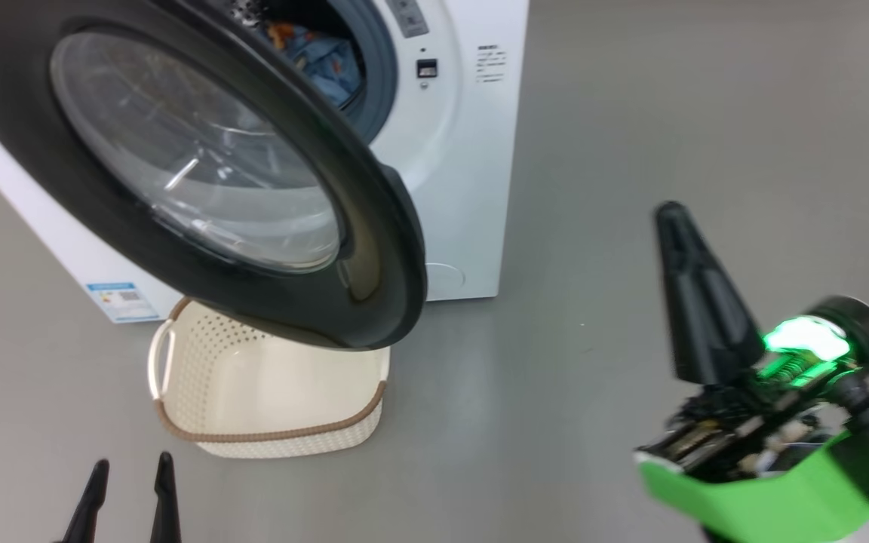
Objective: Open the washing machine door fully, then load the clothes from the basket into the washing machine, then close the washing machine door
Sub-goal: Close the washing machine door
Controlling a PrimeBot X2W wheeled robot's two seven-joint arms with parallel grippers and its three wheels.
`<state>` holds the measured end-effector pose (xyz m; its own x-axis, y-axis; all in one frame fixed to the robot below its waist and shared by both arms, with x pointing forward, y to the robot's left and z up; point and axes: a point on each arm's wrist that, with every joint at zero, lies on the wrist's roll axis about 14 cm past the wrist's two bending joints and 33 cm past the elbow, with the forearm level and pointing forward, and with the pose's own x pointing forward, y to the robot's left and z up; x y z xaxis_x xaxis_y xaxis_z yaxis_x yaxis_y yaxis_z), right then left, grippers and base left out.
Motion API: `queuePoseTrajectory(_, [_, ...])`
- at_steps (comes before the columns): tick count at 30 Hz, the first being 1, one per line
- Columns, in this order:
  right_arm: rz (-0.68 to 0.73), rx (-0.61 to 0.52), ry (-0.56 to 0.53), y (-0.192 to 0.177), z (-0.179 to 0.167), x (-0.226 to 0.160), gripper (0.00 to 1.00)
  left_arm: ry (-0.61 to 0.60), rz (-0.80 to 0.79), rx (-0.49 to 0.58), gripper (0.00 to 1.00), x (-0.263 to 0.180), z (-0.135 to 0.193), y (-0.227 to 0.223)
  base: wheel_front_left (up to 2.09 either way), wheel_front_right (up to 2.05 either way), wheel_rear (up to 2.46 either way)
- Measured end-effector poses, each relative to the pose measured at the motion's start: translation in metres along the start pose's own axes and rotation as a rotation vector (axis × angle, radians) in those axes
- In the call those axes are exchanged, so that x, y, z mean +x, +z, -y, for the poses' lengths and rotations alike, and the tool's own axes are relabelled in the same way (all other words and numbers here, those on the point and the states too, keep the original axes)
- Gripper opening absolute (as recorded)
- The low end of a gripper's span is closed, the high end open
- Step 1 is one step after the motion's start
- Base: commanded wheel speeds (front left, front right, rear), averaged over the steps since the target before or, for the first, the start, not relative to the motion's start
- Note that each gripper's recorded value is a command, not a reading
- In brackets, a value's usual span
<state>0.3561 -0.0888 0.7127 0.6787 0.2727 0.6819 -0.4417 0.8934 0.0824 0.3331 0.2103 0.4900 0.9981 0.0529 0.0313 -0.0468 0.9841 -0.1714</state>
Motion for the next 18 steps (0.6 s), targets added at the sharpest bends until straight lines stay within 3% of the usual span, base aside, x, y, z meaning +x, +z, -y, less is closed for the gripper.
queuePoseTrajectory(9, [-0.032,0.145,0.352,-0.023,-0.103,0.012,0.0,0.033,0.022,-0.024,1.0,0.0,-0.007,0.006,0.0,0.0,0.0])
queuePoseTrajectory(10, [-0.032,0.145,0.352,-0.023,-0.103,0.012,0.0,0.033,0.022,-0.024,1.0,0.0,-0.007,0.006,0.0,0.0,0.0])
queuePoseTrajectory(18, [-0.259,0.252,0.55,-0.095,-0.156,-0.016,0.0,0.06,0.056,-0.046,1.0,0.004,-0.013,0.016,0.0,0.0,0.0])
